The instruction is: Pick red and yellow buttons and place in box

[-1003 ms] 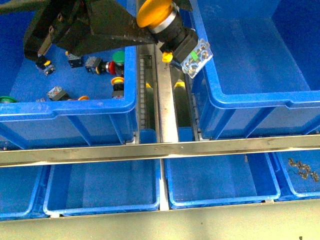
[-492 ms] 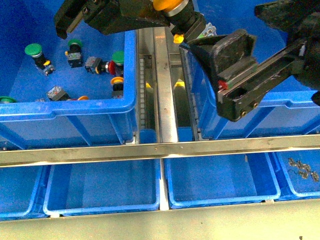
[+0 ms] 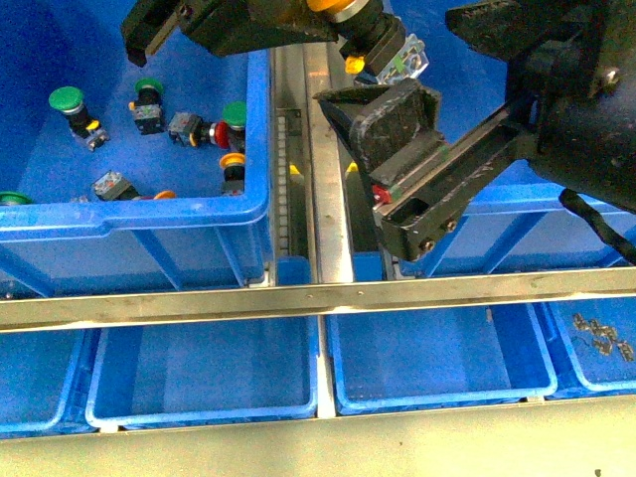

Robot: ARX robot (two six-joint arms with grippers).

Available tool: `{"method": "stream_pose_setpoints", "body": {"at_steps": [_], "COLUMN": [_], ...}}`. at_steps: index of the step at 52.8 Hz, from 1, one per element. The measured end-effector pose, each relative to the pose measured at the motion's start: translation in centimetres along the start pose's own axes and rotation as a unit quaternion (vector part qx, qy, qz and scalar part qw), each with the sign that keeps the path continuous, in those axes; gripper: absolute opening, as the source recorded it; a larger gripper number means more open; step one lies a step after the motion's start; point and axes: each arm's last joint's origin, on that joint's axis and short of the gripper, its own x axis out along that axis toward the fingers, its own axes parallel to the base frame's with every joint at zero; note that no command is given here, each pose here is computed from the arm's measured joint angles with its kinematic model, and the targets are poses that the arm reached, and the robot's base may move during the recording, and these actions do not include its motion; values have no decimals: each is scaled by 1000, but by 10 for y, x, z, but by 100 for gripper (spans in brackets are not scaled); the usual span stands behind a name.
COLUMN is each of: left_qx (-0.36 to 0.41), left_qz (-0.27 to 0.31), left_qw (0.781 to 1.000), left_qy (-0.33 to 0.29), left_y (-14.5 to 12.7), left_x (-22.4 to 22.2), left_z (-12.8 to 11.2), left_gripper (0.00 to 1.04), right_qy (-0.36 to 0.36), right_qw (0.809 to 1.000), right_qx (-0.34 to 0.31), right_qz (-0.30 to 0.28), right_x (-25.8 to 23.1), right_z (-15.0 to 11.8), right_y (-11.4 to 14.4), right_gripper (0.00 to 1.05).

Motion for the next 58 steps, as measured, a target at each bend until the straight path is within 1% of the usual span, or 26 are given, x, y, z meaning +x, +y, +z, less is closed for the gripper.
{"method": "stream_pose_setpoints", "body": {"at_steps": [13,25,37,41,42,45,53,56,58], "left_qx": [-2,-2,-4,-2,-2,-2,-1,-1,-1], "left_qz": [2,3,4,2,2,2,1,1,1], "left_qw": [1000,1000,1000,1000,1000,1000,1000,1000,1000], "left_qy": [-5,-3,-4,-3,-4,-4,-4,-4,-4], "left_y": [-1,-1,-2,-4,-4,-5,-6,-6,-6], "left_x": [-1,-1,0,0,0,0,1,1,1], "left_z": [2,2,2,2,2,2,2,2,2], "left_gripper": [34,34,34,34,34,34,34,34,34], "right_qy": [-16,-23,-19,-17,-17,-18,-21,-22,-24], "right_qw": [1000,999,999,998,998,998,998,998,998], "right_qx": [-6,-14,-16,-17,-17,-17,-17,-17,-18], "right_qz": [-3,-32,-45,-50,-52,-54,-57,-60,-61], "right_x": [16,30,33,34,33,33,33,33,33], "right_z": [-1,-7,-14,-15,-16,-16,-16,-15,-15], "right_y": [1,-11,-16,-17,-18,-19,-20,-21,-21], "right_gripper": [99,99,98,86,80,70,49,39,35]}}
